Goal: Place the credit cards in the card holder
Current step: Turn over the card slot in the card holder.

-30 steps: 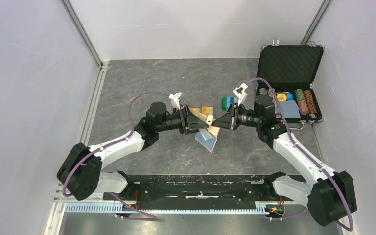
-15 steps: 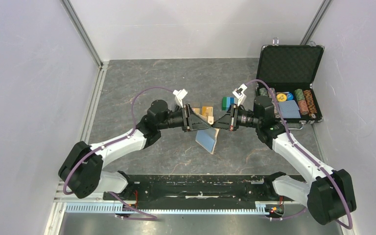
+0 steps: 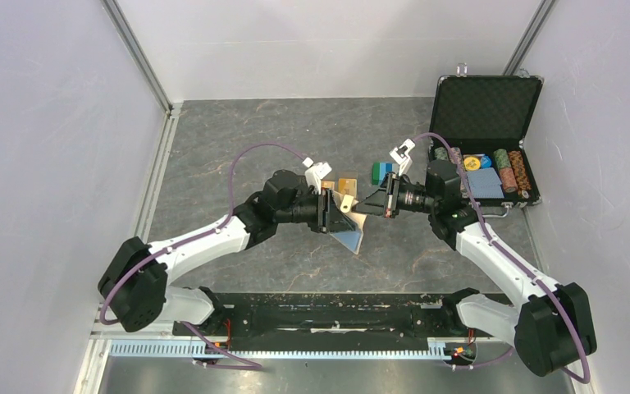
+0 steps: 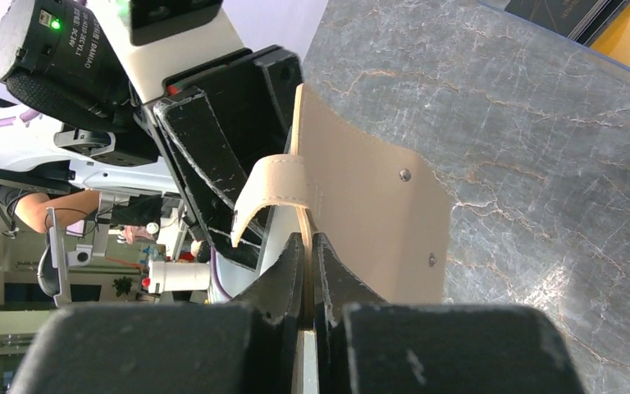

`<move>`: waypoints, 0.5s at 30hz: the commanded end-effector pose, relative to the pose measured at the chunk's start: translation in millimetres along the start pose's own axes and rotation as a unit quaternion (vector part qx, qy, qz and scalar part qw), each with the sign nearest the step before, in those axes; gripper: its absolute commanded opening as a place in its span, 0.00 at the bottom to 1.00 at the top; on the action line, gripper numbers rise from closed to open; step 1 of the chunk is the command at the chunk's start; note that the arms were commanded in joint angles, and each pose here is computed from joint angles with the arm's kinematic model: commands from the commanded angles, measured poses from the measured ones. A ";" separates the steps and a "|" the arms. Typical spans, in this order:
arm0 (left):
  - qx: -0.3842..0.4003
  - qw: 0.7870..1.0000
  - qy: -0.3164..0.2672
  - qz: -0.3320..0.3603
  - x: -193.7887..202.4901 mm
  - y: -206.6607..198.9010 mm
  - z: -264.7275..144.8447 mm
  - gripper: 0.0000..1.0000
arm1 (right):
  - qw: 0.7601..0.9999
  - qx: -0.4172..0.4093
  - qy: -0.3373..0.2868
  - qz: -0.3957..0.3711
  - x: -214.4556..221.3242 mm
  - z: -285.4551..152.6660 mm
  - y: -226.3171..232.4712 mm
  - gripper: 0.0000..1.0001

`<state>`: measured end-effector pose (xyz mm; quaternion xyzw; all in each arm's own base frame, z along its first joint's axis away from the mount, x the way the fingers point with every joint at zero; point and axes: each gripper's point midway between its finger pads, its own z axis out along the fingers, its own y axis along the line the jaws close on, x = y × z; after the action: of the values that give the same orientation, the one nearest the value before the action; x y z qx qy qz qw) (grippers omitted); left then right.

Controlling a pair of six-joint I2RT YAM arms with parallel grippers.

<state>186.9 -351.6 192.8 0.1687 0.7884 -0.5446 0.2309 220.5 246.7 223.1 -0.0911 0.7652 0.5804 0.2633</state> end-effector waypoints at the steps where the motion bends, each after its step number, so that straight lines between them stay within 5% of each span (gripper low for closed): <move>1: -0.106 0.992 -0.038 0.061 -17.9 29.4 -11.4 0.53 | 0.999 -0.032 -0.003 -0.019 -7.8 -1.9 18.9 0.00; 3: -0.119 0.989 -0.051 0.066 -22.3 33.5 -14.4 0.66 | 0.999 -0.032 -0.001 -0.017 -5.3 -2.5 17.7 0.00; 15: -0.136 0.982 -0.059 0.113 -36.6 43.2 -32.7 0.93 | 0.999 -0.026 0.029 -0.013 9.2 -3.3 8.1 0.00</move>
<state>219.2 -311.3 156.5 0.1557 0.8478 -0.4118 0.2956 212.9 247.1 219.5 -0.0988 0.7637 0.5878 0.2480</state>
